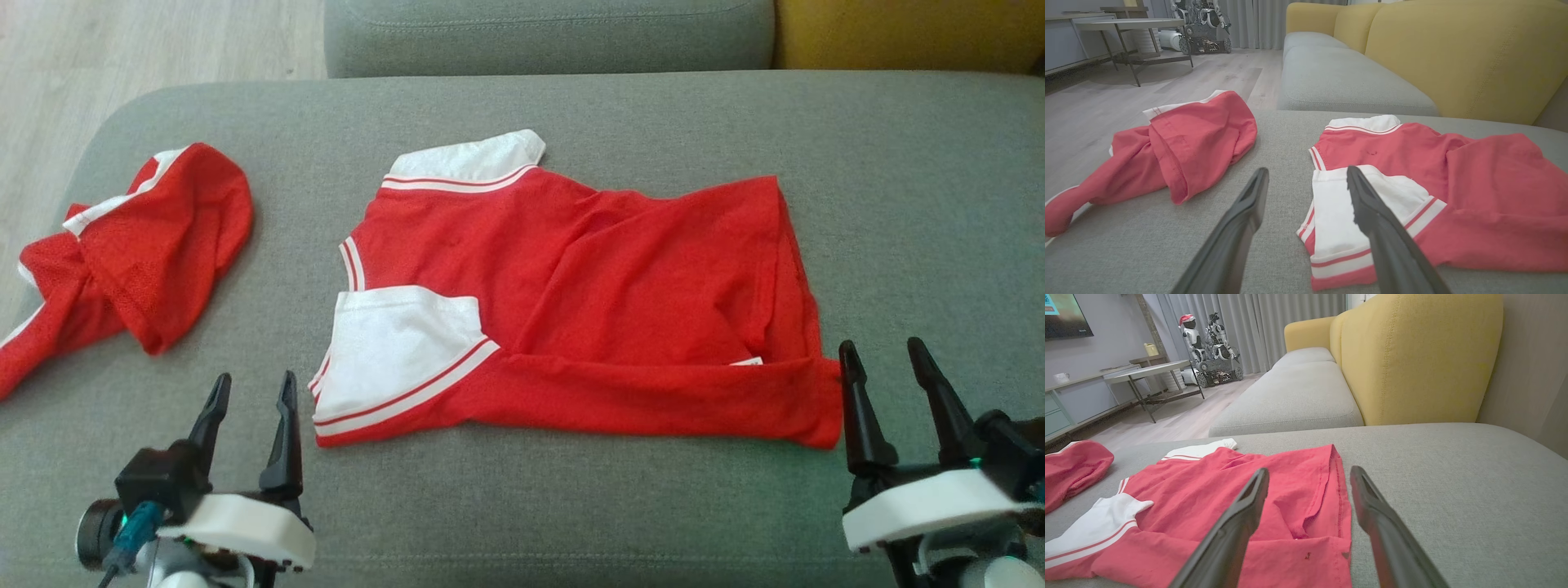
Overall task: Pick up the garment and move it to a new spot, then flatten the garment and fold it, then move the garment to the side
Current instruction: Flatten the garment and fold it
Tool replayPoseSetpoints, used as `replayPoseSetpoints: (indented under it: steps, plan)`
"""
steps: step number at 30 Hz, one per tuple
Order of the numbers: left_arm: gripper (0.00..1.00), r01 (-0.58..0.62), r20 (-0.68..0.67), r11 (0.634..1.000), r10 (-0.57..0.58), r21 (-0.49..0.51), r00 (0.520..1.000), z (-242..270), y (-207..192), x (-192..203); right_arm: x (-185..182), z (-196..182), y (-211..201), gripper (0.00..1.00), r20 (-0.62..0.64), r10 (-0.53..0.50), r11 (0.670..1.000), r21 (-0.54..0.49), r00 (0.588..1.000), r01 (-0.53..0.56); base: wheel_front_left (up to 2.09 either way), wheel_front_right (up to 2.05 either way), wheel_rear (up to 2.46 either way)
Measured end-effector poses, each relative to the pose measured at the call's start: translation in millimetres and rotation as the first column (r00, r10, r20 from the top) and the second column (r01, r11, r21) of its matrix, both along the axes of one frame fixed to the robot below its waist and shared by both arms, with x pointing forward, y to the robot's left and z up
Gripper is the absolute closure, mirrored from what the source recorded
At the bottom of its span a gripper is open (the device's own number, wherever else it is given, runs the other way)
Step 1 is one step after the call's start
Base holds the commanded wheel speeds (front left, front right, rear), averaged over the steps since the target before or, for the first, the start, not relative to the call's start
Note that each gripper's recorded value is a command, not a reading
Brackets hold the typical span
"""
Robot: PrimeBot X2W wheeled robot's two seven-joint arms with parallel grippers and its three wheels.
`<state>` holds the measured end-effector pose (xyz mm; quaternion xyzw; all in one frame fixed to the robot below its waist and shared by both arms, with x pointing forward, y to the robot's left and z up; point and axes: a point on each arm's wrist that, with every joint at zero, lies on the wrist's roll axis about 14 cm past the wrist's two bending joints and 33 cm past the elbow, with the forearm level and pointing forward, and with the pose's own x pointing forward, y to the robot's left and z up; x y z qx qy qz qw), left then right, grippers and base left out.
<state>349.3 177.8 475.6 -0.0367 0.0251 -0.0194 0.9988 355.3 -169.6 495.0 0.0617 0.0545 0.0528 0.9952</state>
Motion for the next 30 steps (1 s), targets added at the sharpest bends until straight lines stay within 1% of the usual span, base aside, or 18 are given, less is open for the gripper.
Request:
replayPoseSetpoints:
  steps: [8, 12, 14, 16, 17, 19, 22, 27, 30]
  plan:
    - [0.00, 0.025, -0.004, 1.000, -0.025, 0.003, 1.000, 0, -4, 4, -1, -2, 0, 0.00, -0.014, -0.005, 1.000, 0.008, 1.000, 0.005, 0.00, 0.00, 0.00]
    - [0.00, 0.056, -0.014, 0.998, -0.057, -0.005, 0.998, 0, -10, 16, 1, -16, -3, 0.00, -0.066, -0.010, 1.000, 0.009, 0.998, 0.011, 0.00, 0.00, 0.00]
    - [0.00, 0.074, -0.055, 0.997, -0.075, -0.024, 0.996, -8, -14, 22, 1, -29, -5, 0.00, -0.116, -0.015, 1.000, 0.007, 0.993, 0.016, 0.00, 0.00, 0.00]
    - [0.00, 0.082, -0.118, 0.995, -0.087, -0.048, 0.989, -24, -18, 23, 1, -44, -6, 0.00, -0.176, -0.017, 1.000, 0.004, 0.984, 0.018, 0.00, 0.00, 0.00]
    - [0.00, 0.085, -0.157, 0.995, -0.093, -0.058, 0.983, -35, -19, 21, 1, -47, -5, 0.00, -0.186, -0.015, 1.000, 0.005, 0.982, 0.016, 0.00, 0.00, 0.00]
    - [0.00, 0.085, -0.251, 0.992, -0.105, -0.092, 0.962, -63, -23, 15, 2, -61, -4, 0.00, -0.228, -0.010, 1.000, 0.007, 0.974, 0.012, 0.00, 0.00, 0.00]
    - [0.00, 0.075, -0.331, 0.990, -0.111, -0.120, 0.937, -86, -25, 9, -2, -80, -4, 0.00, -0.299, -0.011, 1.000, 0.006, 0.954, 0.013, 0.00, 0.00, 0.00]
    - [0.00, 0.058, -0.418, 0.987, -0.117, -0.152, 0.901, -111, -26, 6, -6, -106, -5, 0.00, -0.409, -0.009, 1.000, 0.004, 0.912, 0.012, 0.00, 0.00, 0.00]
    - [0.00, 0.060, -0.432, 0.985, -0.126, -0.162, 0.893, -115, -27, 13, -4, -116, -4, 0.00, -0.454, -0.004, 1.000, 0.007, 0.891, 0.008, 0.00, 0.00, 0.00]
